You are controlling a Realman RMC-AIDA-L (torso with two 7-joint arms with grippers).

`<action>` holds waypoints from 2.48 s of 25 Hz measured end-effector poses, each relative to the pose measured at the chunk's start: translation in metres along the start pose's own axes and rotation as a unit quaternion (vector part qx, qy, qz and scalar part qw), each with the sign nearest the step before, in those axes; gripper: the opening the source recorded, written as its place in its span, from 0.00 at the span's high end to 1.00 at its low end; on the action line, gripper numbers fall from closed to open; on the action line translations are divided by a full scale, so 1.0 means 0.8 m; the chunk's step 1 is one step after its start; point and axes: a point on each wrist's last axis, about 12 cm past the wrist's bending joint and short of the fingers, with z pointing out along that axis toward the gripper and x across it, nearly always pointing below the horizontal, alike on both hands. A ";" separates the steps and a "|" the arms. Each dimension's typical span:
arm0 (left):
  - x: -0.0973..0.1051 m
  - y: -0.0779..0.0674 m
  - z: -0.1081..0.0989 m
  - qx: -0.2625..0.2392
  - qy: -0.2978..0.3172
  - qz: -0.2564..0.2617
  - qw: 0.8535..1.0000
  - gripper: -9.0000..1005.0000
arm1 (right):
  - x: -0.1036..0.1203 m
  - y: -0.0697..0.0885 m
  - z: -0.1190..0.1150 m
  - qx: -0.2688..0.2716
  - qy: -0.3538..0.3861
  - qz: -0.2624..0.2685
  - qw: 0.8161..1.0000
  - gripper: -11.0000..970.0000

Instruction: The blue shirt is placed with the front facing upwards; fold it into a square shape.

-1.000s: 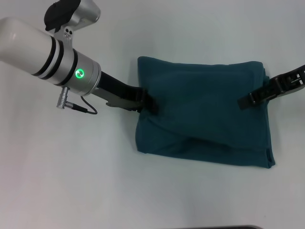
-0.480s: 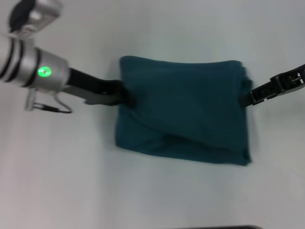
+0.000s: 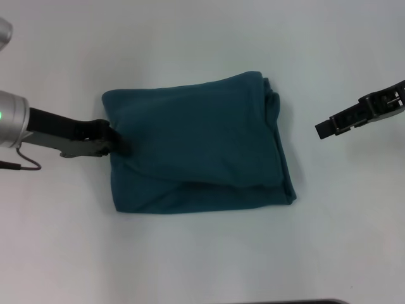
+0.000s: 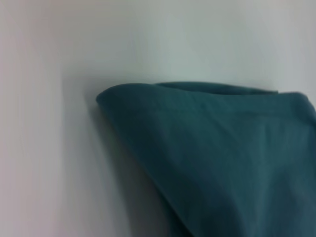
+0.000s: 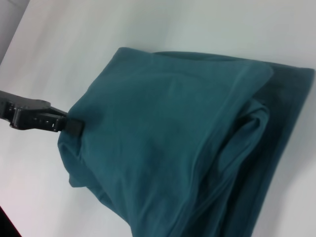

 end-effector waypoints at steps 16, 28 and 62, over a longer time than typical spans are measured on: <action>0.009 0.015 -0.025 0.022 -0.018 0.031 0.999 0.86 | -0.004 0.001 0.001 0.001 -0.005 -0.001 1.000 0.40; 0.036 0.027 -0.079 0.074 -0.119 0.145 0.979 0.37 | 0.014 0.007 0.030 -0.090 -0.057 -0.095 0.990 0.40; 0.169 0.078 -0.033 0.168 -0.287 0.306 0.892 0.09 | 0.096 -0.046 0.048 -0.090 -0.271 -0.127 0.950 0.39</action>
